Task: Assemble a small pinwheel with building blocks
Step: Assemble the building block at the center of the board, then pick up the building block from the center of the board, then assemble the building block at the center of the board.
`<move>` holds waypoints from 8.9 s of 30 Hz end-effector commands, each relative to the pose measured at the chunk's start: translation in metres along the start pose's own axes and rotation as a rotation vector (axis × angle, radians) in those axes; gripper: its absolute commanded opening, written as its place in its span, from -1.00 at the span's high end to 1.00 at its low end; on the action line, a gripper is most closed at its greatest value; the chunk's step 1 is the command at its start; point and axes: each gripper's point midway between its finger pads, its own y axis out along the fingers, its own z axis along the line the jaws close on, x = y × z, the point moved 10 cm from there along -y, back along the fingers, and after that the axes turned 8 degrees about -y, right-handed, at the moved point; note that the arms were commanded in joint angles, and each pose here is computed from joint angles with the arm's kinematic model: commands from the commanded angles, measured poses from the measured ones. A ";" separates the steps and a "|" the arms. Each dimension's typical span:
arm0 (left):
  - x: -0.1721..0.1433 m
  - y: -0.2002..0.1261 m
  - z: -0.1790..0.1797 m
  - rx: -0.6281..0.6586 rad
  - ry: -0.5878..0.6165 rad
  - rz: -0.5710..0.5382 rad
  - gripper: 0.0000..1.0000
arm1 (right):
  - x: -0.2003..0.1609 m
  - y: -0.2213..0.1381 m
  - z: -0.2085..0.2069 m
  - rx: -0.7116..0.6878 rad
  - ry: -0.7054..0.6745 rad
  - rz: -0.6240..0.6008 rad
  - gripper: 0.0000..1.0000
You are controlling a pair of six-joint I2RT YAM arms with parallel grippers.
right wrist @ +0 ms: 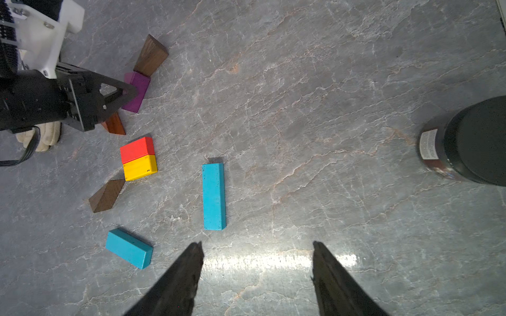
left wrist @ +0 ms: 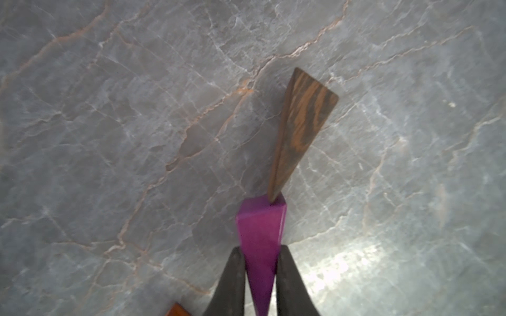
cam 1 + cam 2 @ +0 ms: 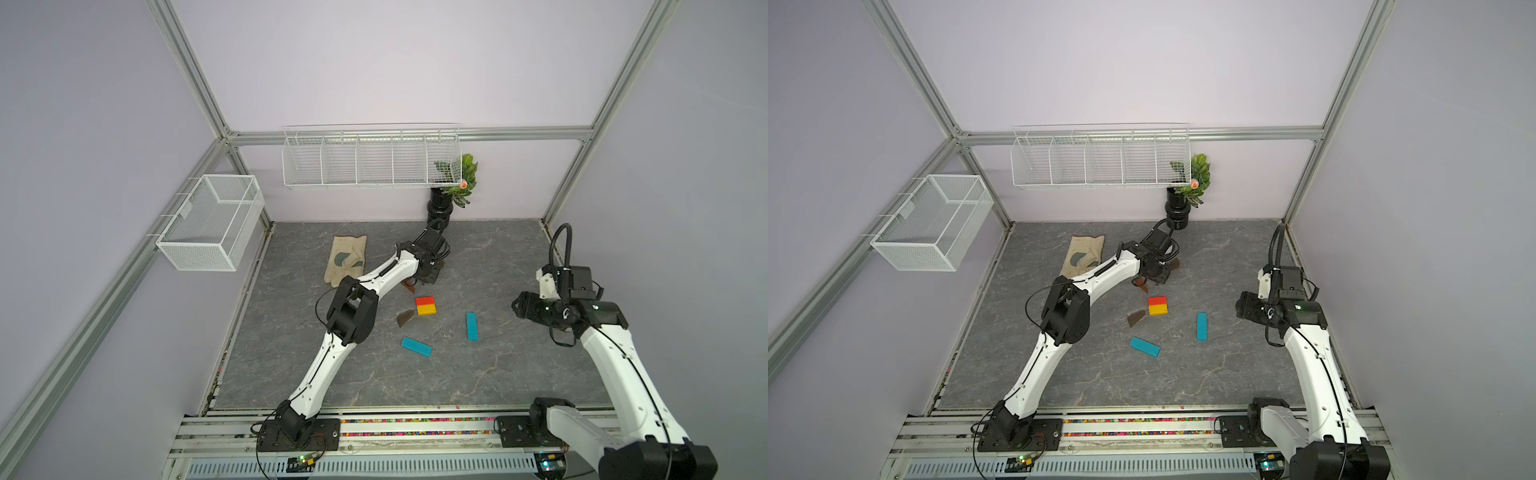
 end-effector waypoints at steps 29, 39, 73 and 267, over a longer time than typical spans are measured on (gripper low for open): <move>-0.027 0.001 -0.025 -0.038 -0.112 0.056 0.33 | -0.005 0.001 0.000 0.024 0.012 -0.006 -0.33; -0.016 -0.024 -0.029 -0.102 -0.149 -0.015 0.00 | 0.000 -0.001 0.000 0.019 0.007 -0.012 -0.34; 0.058 -0.001 -0.021 -0.156 0.005 -0.242 -0.16 | 0.016 0.007 0.000 0.016 0.004 0.014 -0.35; -0.199 -0.227 0.110 0.071 -0.635 -0.455 -0.98 | 0.011 0.196 0.158 0.276 -1.288 0.283 -0.01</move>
